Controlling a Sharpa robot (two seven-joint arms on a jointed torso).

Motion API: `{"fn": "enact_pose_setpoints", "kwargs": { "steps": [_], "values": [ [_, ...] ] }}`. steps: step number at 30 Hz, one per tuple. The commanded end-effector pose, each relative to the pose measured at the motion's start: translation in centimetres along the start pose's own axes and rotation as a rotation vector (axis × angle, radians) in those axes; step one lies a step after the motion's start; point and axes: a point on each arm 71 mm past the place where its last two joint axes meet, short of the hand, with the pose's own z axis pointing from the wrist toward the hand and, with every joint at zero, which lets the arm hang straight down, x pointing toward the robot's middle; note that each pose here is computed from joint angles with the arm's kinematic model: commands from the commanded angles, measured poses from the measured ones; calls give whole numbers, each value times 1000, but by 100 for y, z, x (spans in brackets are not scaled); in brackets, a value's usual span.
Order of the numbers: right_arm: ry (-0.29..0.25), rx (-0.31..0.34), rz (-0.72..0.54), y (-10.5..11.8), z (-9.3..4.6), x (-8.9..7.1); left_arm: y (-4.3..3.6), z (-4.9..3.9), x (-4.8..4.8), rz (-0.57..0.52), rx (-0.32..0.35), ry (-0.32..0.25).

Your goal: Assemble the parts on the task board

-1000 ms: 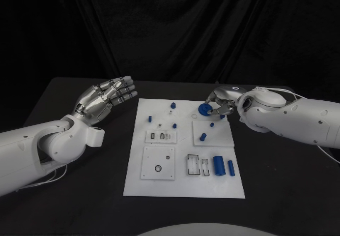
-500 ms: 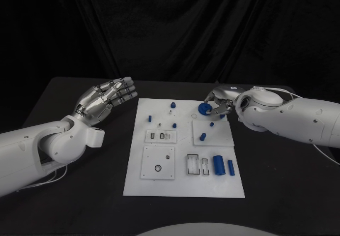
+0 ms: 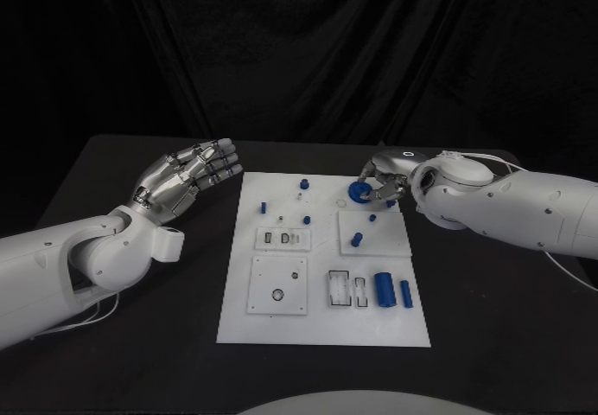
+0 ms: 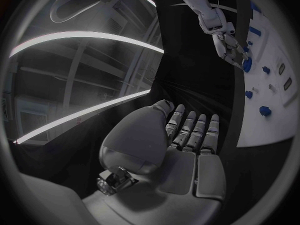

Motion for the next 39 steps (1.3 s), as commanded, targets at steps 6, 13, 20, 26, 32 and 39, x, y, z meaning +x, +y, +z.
{"fn": "enact_pose_setpoints", "kwargs": {
  "steps": [6,13,20,26,32,39],
  "values": [
    [37,13,-3,-15,-6,109,-60,-19,7,-16,108,9],
    [16,-2,2,-5,-28,100,-53,-29,5,-18,104,9],
    [-73,-53,-5,95,-87,-22,-56,-44,0,-18,102,7],
    [-133,-122,1,321,-125,-207,-56,-48,0,-17,101,6],
    [-158,-212,6,670,-52,-295,-45,-29,15,-20,100,11],
    [-145,-274,0,963,72,-297,-32,-10,29,-23,97,16]
  ]
}}
